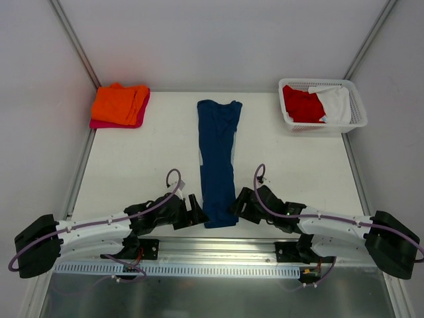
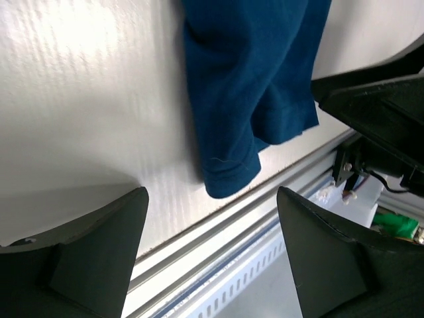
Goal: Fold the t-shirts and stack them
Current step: Grab the bottom of the folded rectangular tshirt with both arms, then fold the folded rectangular tshirt in 1/3 of the way
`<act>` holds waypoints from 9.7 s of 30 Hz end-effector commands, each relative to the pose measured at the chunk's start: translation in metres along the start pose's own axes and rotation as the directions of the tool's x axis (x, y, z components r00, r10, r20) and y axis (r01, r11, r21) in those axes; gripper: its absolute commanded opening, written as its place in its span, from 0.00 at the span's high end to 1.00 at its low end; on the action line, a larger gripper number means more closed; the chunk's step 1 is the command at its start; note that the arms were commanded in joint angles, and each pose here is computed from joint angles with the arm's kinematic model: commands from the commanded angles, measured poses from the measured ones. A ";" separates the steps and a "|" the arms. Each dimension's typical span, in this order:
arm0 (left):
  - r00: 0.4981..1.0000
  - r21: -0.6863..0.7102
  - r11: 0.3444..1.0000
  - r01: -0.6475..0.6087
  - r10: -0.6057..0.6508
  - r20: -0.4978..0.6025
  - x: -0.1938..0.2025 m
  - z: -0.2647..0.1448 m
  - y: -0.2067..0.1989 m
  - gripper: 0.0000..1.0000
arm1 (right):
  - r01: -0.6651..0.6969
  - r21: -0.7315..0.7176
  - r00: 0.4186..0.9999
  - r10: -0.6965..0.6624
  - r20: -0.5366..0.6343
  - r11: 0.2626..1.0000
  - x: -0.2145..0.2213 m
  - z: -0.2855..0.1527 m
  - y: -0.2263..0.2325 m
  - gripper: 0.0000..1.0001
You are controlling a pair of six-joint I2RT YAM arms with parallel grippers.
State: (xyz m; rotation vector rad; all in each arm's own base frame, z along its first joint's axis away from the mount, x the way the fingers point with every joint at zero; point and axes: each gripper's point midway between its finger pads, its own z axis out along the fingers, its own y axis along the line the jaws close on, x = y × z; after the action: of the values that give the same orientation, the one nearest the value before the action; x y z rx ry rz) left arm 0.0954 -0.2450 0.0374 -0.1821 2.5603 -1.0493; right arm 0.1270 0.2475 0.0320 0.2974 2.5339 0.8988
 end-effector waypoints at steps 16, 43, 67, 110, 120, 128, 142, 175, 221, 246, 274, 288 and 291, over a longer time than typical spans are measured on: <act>0.991 -0.239 0.970 -0.052 0.080 0.109 -0.024 0.017 0.031 0.24 | 0.032 0.150 0.998 -0.023 -0.060 0.988 0.019 0.011 -0.042 0.31; 0.996 -0.141 0.990 0.005 0.008 0.088 -0.004 0.041 0.017 0.36 | 0.027 0.177 0.998 -0.015 -0.065 0.984 0.024 0.013 -0.056 0.34; 0.996 -0.177 0.984 0.001 0.016 0.091 -0.005 0.035 0.023 0.93 | 0.033 0.187 0.995 -0.015 -0.096 0.982 0.028 0.016 -0.054 0.99; 0.941 -0.146 0.967 -0.210 0.240 0.238 -0.098 -0.009 -0.070 0.98 | 0.274 0.200 0.958 -0.286 0.034 0.941 -0.087 -0.013 0.064 0.99; 0.920 -0.227 0.951 -0.210 0.271 0.284 -0.140 -0.008 -0.057 1.00 | 0.284 0.217 0.954 -0.299 0.038 0.934 -0.112 -0.004 0.068 0.99; 0.906 -0.256 0.936 -0.239 0.310 0.288 -0.168 -0.002 -0.065 1.00 | 0.285 0.215 0.954 -0.297 0.028 0.934 -0.138 0.010 0.077 0.99; 0.903 -0.335 0.914 -0.227 0.326 0.279 -0.205 0.025 -0.048 1.00 | 0.269 0.247 0.962 -0.274 -0.014 0.931 -0.169 0.046 0.067 1.00; 0.928 -0.341 0.917 -0.205 0.293 0.229 -0.271 0.097 -0.022 1.00 | 0.174 0.281 0.985 -0.168 -0.047 0.944 -0.247 0.119 0.032 1.00; 0.847 -0.062 0.956 -0.286 0.283 0.449 -0.215 -0.062 -0.091 0.01 | 0.286 0.256 0.931 -0.330 0.152 0.923 -0.222 -0.030 0.116 0.94; 0.851 -0.042 0.958 -0.284 0.272 0.449 -0.182 -0.079 -0.076 0.01 | 0.248 0.258 0.968 -0.249 -0.029 0.934 -0.161 0.077 0.100 0.99; 0.853 -0.013 0.953 -0.304 0.278 0.441 -0.171 -0.085 -0.084 0.01 | 0.253 0.292 0.967 -0.247 -0.060 0.922 -0.152 0.103 0.079 1.00; 0.850 -0.020 0.948 -0.317 0.294 0.438 -0.169 -0.088 -0.087 0.01 | 0.262 0.264 0.965 -0.253 -0.070 0.928 -0.161 0.128 0.093 0.99; 0.853 -0.027 0.949 -0.313 0.294 0.432 -0.168 -0.085 -0.085 0.01 | 0.264 0.259 0.965 -0.254 -0.072 0.929 -0.165 0.127 0.100 0.99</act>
State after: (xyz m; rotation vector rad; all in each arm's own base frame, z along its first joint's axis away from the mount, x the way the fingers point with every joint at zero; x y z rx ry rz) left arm 0.2132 -0.2059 0.1908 0.0105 2.1057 -0.8381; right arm 0.3231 0.3236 0.0371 0.0365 2.6967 0.3991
